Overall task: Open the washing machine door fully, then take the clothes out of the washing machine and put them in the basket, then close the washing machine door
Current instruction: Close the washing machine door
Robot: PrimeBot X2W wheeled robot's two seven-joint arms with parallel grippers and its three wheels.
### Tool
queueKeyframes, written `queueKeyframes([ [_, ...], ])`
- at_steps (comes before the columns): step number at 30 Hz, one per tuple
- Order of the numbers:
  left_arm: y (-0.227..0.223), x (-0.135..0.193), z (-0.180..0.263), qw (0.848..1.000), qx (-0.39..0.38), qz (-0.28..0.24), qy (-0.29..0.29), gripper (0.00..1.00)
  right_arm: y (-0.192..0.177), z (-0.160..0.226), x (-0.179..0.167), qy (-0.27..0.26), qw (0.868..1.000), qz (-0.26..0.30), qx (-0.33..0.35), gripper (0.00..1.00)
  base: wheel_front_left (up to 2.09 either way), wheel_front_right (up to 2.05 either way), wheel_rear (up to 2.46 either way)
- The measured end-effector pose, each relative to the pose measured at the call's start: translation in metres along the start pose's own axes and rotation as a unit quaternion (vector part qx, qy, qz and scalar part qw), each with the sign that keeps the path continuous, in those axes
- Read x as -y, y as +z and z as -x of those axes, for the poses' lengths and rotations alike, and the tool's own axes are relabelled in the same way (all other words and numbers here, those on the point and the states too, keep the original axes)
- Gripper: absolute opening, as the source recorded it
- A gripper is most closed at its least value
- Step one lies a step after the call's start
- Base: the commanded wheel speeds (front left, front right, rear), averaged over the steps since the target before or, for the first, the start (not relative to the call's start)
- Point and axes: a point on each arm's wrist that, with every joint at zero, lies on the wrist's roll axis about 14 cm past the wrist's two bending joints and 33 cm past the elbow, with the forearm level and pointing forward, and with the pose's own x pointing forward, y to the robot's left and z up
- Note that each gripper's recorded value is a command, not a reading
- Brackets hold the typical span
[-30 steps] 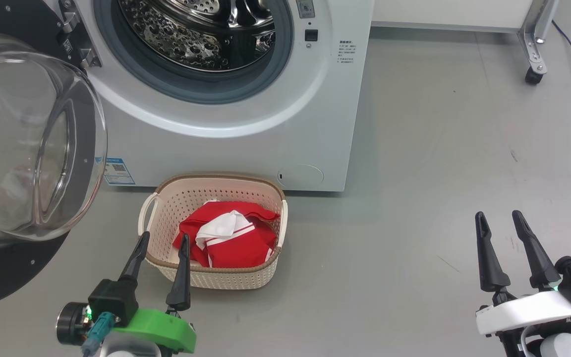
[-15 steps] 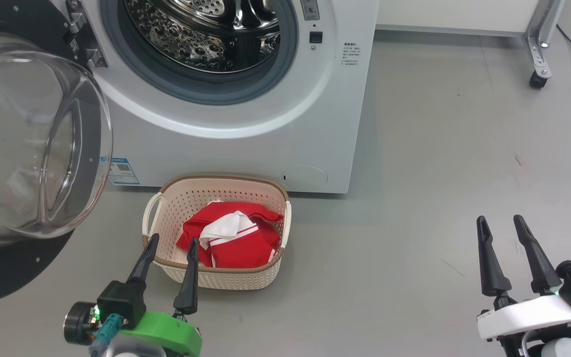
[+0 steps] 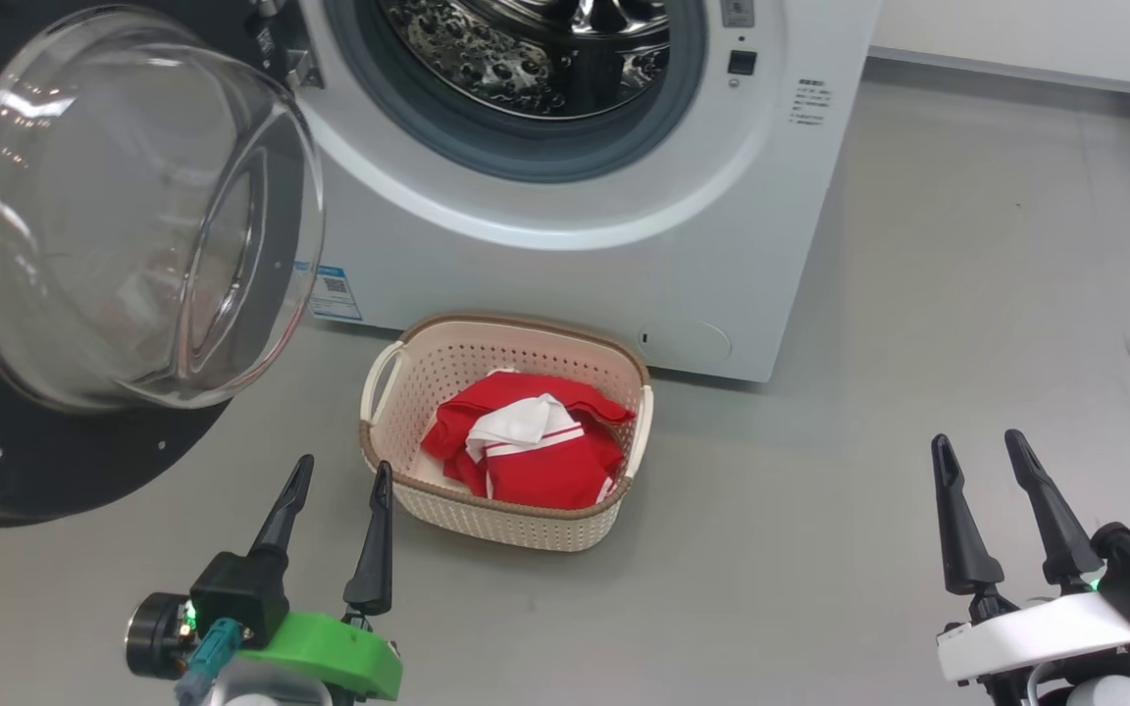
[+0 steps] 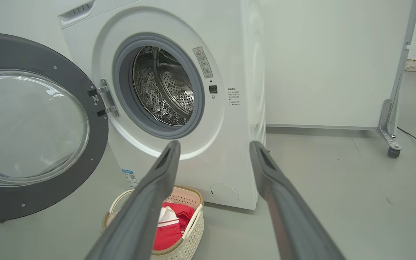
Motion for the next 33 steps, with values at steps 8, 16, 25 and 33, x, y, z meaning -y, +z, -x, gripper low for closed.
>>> queueKeyframes([
  [8, 0.013, -0.036, 0.016, 0.998, 0.018, -0.006, 0.063, 1.00, -0.018, -0.021, -0.034, 0.061, 0.998, -0.012, -0.025, 1.00, 0.00, 0.00, 0.00],
  [16, 0.019, -0.068, 0.042, 0.992, 0.026, -0.011, 0.124, 1.00, -0.031, -0.041, -0.070, 0.121, 0.992, -0.023, -0.040, 1.00, 0.00, 0.00, 0.00],
  [25, 0.037, -0.105, 0.074, 0.978, 0.052, -0.021, 0.199, 1.00, -0.045, -0.055, -0.120, 0.199, 0.978, -0.036, -0.057, 1.00, 0.00, 0.00, 0.00],
  [33, 0.038, -0.114, 0.085, 0.973, 0.053, -0.023, 0.221, 1.00, -0.053, -0.059, -0.133, 0.220, 0.972, -0.041, -0.068, 1.00, 0.00, 0.00, 0.00],
])
